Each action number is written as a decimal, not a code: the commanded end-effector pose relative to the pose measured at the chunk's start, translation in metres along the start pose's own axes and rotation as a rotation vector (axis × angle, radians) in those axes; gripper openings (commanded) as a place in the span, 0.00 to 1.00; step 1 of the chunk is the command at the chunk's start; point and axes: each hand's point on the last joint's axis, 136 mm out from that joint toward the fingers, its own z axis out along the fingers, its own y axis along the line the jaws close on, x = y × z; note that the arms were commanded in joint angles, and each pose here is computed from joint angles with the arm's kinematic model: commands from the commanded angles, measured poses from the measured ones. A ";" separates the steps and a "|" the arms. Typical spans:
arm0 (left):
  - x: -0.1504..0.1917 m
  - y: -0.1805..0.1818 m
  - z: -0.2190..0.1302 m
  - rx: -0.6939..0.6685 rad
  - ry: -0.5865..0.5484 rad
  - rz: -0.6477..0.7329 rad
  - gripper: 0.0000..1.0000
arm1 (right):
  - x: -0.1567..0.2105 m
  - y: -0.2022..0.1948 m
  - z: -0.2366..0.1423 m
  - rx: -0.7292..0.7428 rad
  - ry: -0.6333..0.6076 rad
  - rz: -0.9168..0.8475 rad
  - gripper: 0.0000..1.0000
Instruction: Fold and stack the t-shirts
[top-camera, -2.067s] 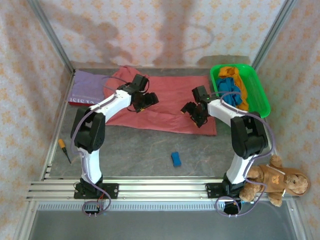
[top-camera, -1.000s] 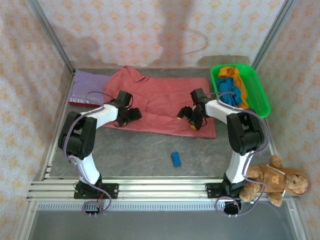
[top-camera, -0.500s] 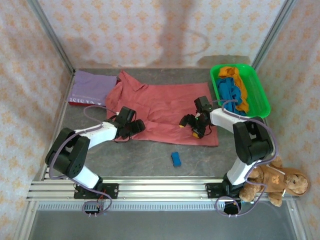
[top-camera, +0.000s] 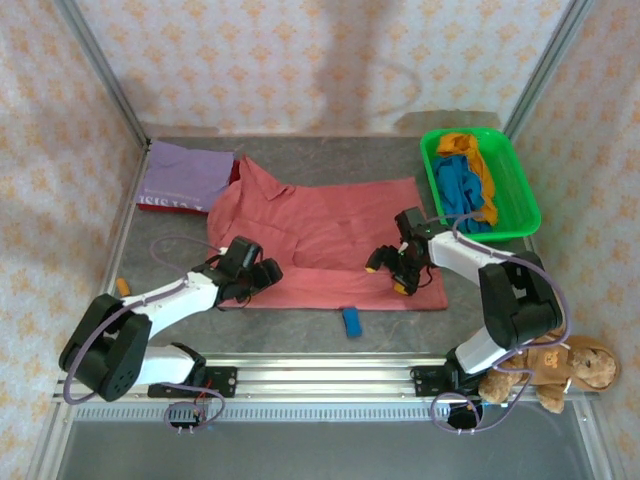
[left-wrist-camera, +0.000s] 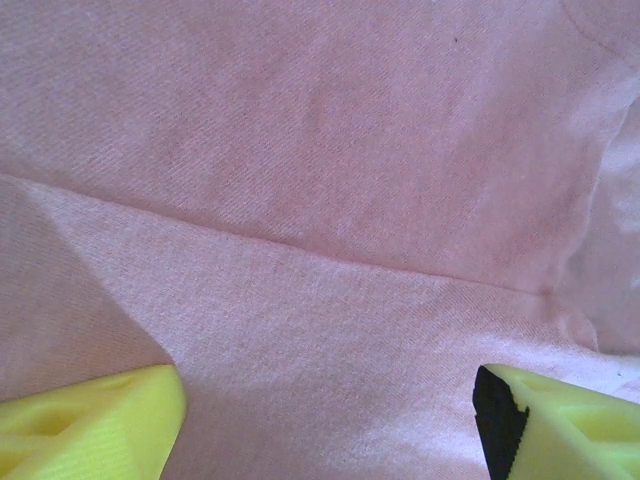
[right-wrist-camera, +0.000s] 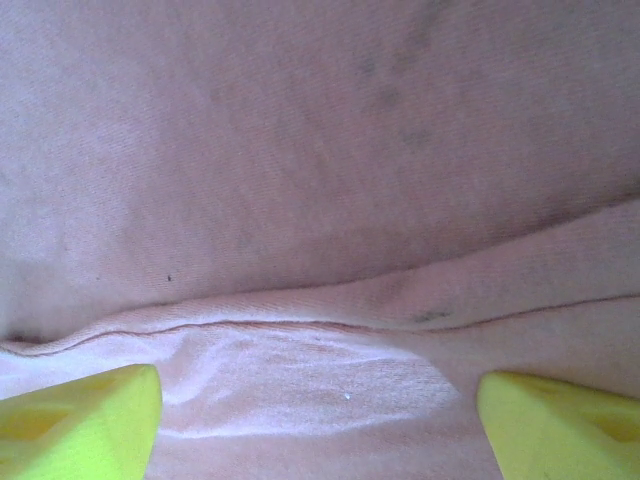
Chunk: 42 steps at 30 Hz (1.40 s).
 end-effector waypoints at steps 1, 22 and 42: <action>0.042 0.060 -0.002 -0.202 0.137 -0.053 0.81 | 0.031 -0.051 0.008 0.178 0.091 0.075 0.84; -0.208 -0.060 -0.047 -0.222 -0.081 0.148 0.75 | -0.064 0.045 -0.083 0.184 -0.199 -0.204 0.81; -0.356 -0.094 0.072 -0.303 -0.330 0.114 0.56 | -0.102 0.046 -0.095 0.226 -0.225 -0.226 0.79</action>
